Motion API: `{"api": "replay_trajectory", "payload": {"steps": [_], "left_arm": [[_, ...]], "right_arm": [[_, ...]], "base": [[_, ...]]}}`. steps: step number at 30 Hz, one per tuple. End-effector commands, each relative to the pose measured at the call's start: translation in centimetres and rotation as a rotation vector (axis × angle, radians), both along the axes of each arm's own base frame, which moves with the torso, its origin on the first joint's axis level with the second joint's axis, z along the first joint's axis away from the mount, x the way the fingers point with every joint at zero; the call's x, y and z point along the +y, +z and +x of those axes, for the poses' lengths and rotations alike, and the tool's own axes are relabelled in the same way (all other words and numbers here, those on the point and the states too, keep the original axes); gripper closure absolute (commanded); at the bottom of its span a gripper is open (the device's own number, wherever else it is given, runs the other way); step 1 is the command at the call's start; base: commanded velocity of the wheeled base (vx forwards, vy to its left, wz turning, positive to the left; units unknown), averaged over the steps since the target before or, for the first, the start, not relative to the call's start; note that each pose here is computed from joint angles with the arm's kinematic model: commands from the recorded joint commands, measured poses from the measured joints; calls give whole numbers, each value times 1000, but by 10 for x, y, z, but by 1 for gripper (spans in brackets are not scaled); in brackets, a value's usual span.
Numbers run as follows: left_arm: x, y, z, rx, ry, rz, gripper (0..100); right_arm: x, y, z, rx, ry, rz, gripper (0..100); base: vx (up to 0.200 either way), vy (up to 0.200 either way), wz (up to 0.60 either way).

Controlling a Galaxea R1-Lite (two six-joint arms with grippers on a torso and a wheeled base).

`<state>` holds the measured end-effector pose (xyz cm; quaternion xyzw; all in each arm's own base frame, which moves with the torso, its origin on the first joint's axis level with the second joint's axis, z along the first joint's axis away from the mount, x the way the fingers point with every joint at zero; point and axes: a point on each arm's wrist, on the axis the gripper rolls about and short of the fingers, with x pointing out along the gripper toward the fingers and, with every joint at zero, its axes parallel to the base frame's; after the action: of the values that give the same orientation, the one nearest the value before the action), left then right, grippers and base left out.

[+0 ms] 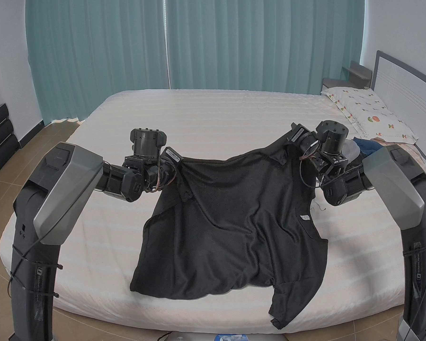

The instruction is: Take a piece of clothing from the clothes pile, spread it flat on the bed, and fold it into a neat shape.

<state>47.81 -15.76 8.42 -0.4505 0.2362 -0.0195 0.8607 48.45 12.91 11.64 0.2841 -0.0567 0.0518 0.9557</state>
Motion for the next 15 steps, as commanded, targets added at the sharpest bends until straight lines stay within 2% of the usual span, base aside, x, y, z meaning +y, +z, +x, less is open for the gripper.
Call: {"api": "replay_trajectory", "payload": {"steps": [1,4,7,11,13,15], "left_arm": [[-4,-44,15,58,18,10,0],[-4,-53,18,72,29,19,0],[2,-72,23,144,88,75,0],[8,-79,27,232,112,108,0],[11,-80,26,258,117,115,0],[16,-79,29,255,127,113,0]], "right_arm": [[4,-60,17,96,-2,-27,0],[3,-74,19,123,-5,-36,0],[-5,-95,20,190,-22,-51,0],[-9,-107,16,262,-35,-71,0],[-15,-107,14,272,-43,-71,0],[-18,-95,16,233,-49,-41,0]], "base": [[0,0,0],[0,0,0],[0,0,0],[0,0,0],[0,0,0],[0,0,0]]}}
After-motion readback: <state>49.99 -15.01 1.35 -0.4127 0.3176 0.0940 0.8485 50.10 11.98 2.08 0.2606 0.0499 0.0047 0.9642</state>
